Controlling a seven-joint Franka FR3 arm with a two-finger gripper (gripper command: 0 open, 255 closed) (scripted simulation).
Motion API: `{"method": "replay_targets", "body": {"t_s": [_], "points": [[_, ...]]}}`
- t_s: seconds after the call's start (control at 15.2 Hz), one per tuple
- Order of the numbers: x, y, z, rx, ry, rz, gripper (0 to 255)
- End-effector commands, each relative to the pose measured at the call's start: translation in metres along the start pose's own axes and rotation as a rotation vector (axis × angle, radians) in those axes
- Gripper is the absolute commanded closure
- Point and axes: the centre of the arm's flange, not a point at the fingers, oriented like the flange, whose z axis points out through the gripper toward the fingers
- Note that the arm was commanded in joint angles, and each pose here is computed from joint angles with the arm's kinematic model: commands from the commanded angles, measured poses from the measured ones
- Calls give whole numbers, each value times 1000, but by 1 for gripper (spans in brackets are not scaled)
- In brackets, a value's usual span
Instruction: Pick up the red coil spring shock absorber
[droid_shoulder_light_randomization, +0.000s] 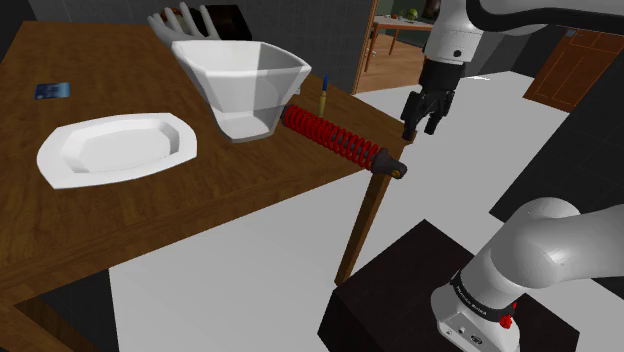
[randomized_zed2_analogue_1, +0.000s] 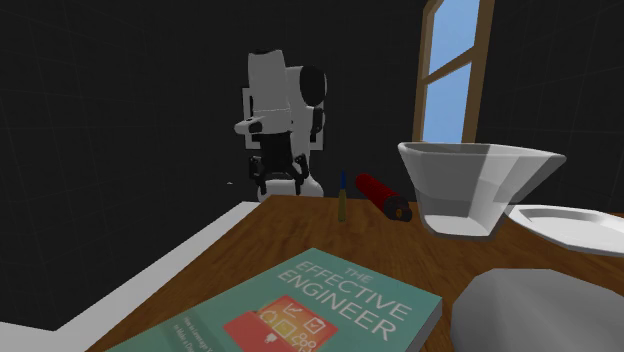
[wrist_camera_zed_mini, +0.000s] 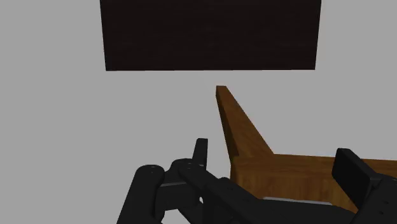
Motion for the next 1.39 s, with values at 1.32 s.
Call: {"method": "replay_targets", "body": {"t_s": [1.32], "points": [[32, -270, -71, -148, 57, -66, 0]]}}
